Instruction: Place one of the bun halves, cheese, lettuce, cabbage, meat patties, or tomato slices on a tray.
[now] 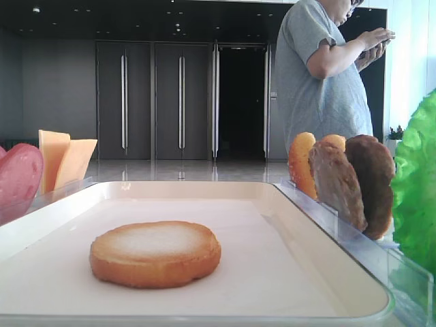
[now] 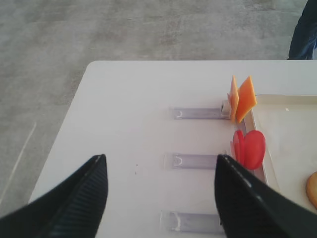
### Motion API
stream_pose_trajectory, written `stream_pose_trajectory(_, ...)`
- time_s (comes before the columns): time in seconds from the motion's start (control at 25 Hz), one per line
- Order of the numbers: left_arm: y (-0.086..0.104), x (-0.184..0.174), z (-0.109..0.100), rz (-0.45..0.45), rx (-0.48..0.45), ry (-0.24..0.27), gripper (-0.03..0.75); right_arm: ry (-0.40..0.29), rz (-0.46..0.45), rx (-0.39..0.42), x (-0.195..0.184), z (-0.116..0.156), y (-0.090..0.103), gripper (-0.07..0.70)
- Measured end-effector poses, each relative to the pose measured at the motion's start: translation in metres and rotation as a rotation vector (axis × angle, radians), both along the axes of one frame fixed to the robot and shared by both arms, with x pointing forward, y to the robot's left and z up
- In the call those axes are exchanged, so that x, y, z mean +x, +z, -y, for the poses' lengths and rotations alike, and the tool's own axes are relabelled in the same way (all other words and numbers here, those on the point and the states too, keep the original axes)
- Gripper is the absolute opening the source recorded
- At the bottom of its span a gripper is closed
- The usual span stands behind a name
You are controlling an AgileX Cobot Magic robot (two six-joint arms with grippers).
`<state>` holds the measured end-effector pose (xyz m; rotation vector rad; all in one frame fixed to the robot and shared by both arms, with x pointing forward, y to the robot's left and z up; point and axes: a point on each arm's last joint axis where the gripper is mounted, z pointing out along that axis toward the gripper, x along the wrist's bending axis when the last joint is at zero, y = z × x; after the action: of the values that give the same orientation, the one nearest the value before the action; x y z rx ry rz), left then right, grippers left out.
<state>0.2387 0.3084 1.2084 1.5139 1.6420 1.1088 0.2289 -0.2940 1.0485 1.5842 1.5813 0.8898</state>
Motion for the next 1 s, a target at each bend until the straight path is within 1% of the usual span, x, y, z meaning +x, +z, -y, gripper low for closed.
stream_pose_trajectory(0.28, -0.044, -0.023, 0.005, 0.002, -0.021, -0.023, 0.515, 0.0, 0.0, 0.0, 0.0, 0.0, 0.0, 0.465)
stream_pose_trajectory(0.56, -0.083, -0.042, 0.008, 0.031, -0.028, -0.035, 0.515, 0.0, 0.0, 0.0, 0.0, 0.0, 0.0, 0.465)
stream_pose_trajectory(0.8, -0.105, -0.051, 0.01, 0.057, -0.036, -0.049, 0.515, 0.0, 0.0, 0.0, 0.0, 0.0, 0.0, 0.465)
stream_pose_trajectory(1.0, -0.119, -0.046, 0.011, 0.026, -0.045, -0.054, 0.515, 0.0, 0.0, 0.0, 0.0, 0.0, 0.0, 0.465)
